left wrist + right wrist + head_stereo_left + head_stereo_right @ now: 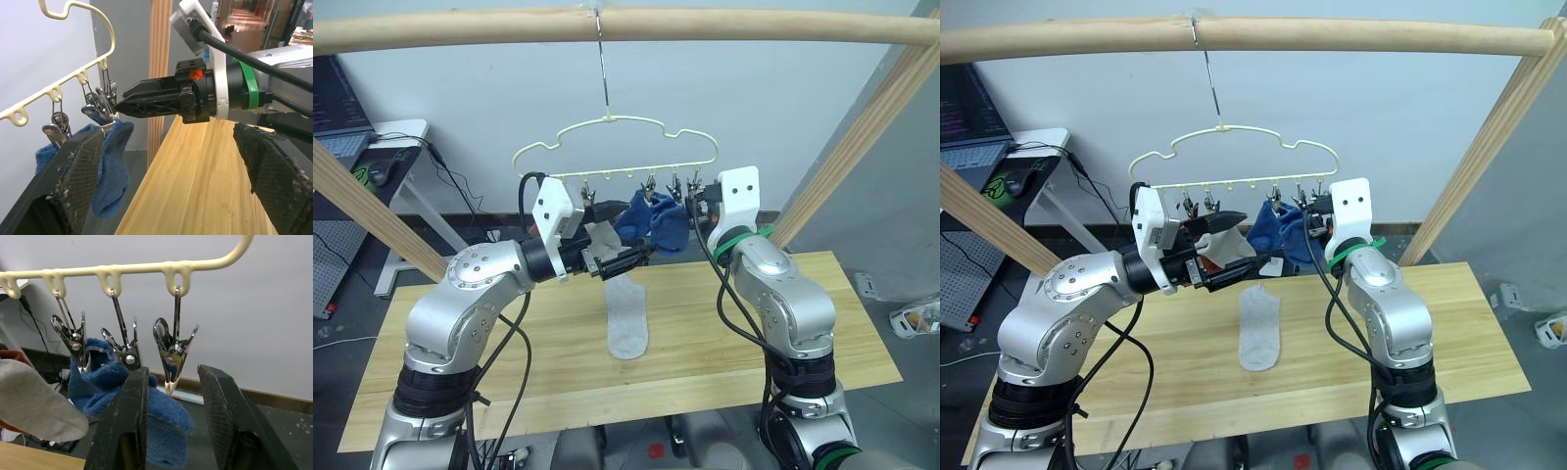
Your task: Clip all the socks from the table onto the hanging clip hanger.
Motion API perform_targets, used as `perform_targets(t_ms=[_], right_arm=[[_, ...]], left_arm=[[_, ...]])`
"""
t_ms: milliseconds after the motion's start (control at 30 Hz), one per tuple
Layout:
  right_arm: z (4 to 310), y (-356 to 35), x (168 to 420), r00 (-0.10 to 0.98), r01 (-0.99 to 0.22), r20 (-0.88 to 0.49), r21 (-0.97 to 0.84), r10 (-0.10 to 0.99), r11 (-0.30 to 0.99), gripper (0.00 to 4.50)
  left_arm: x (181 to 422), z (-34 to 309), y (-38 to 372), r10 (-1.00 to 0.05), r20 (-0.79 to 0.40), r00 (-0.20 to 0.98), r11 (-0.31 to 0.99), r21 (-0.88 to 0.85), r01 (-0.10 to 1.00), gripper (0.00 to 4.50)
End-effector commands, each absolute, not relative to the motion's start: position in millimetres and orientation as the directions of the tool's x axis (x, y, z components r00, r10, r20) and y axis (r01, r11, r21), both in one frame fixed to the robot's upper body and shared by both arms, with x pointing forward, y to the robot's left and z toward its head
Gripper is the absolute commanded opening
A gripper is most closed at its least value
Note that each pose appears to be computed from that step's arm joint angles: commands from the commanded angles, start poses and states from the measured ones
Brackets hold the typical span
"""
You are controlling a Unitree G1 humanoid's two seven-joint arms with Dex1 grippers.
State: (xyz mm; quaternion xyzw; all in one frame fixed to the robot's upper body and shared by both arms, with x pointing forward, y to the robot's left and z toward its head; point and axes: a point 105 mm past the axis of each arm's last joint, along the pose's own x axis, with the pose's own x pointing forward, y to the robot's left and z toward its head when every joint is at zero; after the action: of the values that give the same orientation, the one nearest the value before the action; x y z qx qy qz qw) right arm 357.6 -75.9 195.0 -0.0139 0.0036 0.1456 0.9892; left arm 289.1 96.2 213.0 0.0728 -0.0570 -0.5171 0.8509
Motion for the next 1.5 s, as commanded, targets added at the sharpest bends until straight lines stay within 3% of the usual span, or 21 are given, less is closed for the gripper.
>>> perform_targets(t_ms=[33,100,200,1500], right_arm=[[213,-76,356,0.958,-0.278,0.067,-0.030,0.279,0.960,1.64],[213,-75,356,0.958,-0.277,0.071,-0.020,0.278,0.961,1.80],[213,-73,357,0.957,-0.280,0.070,-0.017,0.281,0.960,2.45],[219,-76,375,0.978,-0.153,0.136,-0.030,0.156,0.988,2.45]], left_arm=[[285,222,94,-0.896,0.043,0.441,0.439,0.232,0.868,4.50],[286,222,94,-0.895,0.043,0.443,0.440,0.232,0.867,4.50],[286,222,95,-0.895,0.043,0.445,0.442,0.234,0.866,4.50],[285,221,95,-0.896,0.031,0.443,0.437,0.240,0.867,4.50]])
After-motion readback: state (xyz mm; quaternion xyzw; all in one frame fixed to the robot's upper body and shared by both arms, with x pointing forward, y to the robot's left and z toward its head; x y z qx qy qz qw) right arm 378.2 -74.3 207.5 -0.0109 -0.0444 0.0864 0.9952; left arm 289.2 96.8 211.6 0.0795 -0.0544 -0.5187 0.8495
